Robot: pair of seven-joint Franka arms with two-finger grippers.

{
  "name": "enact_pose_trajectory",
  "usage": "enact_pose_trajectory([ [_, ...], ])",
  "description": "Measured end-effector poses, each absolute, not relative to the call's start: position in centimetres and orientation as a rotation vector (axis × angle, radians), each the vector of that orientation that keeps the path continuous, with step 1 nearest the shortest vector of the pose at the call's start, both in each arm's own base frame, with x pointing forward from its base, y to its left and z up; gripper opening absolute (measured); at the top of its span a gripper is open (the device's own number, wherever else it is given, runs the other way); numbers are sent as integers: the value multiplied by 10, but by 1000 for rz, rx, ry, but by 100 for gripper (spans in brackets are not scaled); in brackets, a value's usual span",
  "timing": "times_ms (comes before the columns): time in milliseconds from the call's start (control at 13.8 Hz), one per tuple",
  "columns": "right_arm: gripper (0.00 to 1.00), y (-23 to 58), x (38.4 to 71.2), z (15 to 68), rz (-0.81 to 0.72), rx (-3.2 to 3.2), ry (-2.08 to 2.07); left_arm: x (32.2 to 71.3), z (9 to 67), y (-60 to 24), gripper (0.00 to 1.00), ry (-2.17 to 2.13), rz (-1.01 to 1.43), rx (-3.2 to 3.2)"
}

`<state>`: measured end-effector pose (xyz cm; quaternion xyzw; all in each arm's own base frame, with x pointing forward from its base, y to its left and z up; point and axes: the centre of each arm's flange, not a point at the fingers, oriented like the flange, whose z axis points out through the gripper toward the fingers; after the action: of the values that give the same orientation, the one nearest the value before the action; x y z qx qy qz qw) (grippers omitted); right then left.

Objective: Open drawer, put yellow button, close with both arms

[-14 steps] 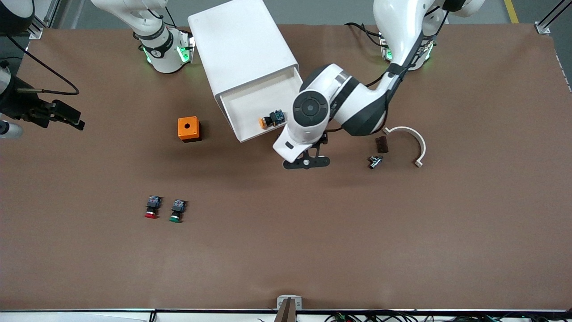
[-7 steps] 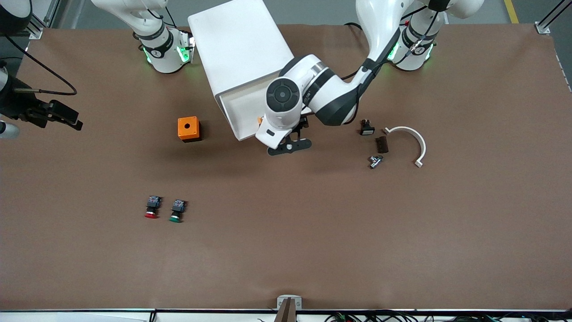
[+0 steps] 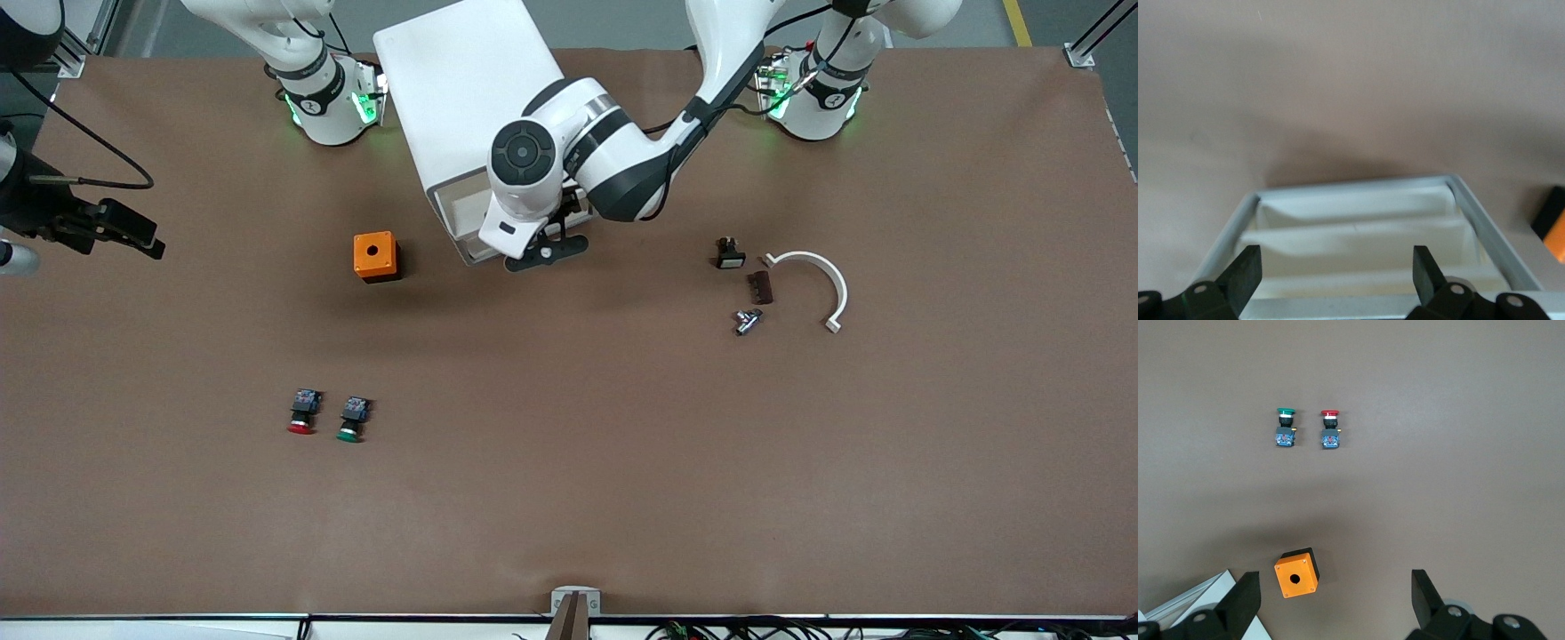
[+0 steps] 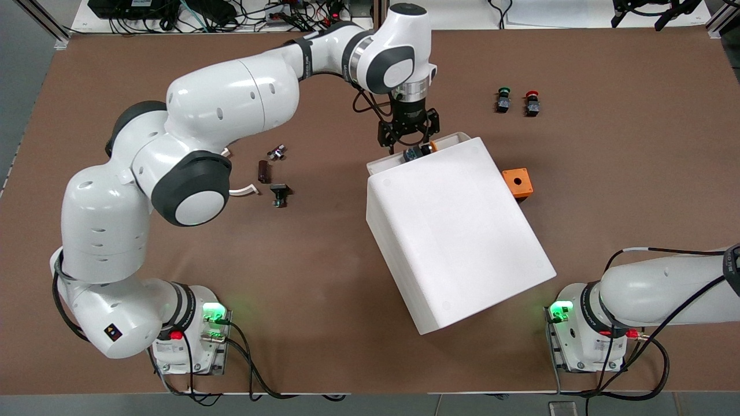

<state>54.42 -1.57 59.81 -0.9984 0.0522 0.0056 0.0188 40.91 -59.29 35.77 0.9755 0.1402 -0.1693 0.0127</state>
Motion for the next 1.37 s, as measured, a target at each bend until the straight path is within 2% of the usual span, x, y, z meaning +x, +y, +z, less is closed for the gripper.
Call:
enact_pose_trajectory([
  [434,100,-14,545,599,8,-3101,158,363,343,-616,100,425,-607,3087],
  [868,100,-14,545,599,6,-3101,158,370,339,-604,100,465,-653,3118],
  [1013,100,-15,545,600,5,-3101,159,408,346,-580,100,558,-637,3085],
  [1230,100,-15,545,600,4,-3101,160,500,376,-505,100,735,-573,2989],
  [1374,100,-15,546,600,-6,-3101,160,545,393,-452,100,799,-498,2977],
])
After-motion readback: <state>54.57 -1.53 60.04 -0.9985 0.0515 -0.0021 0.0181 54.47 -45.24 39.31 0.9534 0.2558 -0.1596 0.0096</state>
